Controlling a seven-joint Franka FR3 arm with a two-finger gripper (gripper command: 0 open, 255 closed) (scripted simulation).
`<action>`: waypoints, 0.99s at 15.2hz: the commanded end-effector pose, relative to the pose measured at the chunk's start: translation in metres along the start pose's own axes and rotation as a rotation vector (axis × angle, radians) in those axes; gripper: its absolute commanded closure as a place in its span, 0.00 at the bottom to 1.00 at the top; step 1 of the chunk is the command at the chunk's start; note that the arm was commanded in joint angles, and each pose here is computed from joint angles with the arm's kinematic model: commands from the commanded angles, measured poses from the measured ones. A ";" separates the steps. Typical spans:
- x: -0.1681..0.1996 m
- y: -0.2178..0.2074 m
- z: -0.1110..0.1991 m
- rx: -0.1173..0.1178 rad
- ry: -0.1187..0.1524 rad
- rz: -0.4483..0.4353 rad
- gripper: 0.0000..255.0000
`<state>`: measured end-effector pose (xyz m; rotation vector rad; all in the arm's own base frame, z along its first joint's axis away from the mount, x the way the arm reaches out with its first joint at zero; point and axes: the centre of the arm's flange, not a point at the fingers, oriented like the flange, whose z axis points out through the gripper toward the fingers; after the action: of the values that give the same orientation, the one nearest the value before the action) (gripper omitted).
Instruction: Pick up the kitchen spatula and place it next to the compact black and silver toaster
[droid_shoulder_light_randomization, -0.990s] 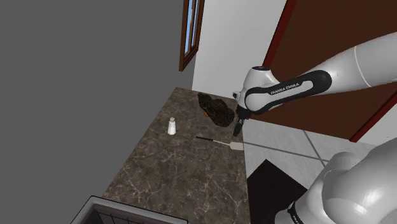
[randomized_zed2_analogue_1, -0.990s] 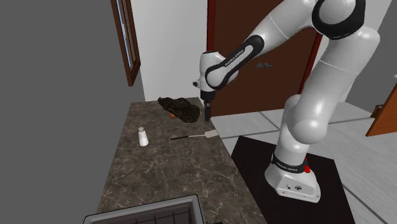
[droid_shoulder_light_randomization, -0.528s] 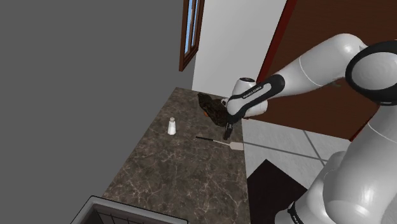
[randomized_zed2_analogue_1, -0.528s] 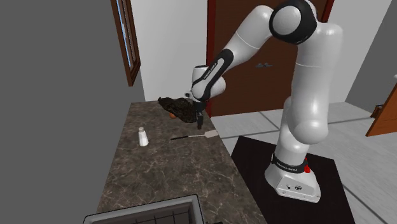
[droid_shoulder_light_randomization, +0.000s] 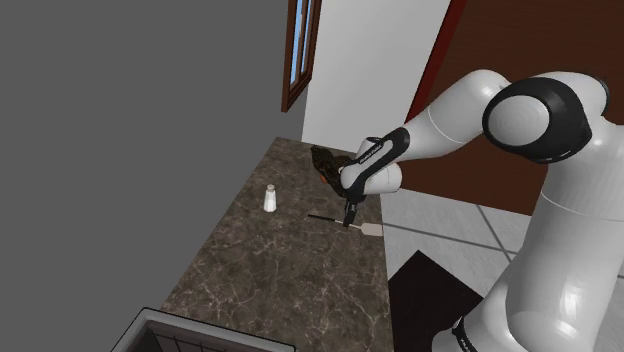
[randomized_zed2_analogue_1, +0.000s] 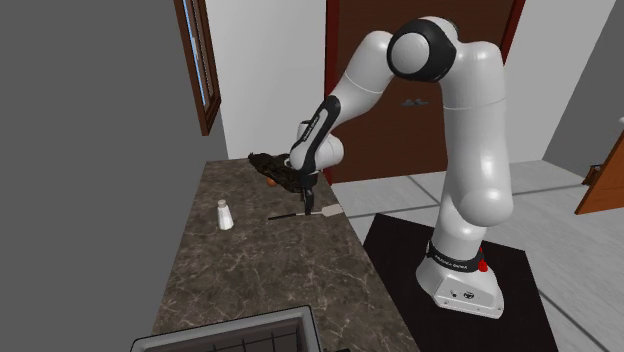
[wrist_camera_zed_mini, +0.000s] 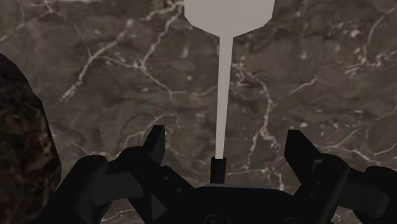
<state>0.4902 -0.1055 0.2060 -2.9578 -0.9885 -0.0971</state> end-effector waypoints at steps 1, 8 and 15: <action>0.000 0.001 0.011 0.000 0.000 0.000 0.00; 0.000 0.001 0.019 0.000 0.000 0.000 0.00; 0.000 0.001 0.019 0.000 0.000 0.000 1.00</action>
<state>0.4919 -0.1052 0.1866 -2.9576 -0.9890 -0.0978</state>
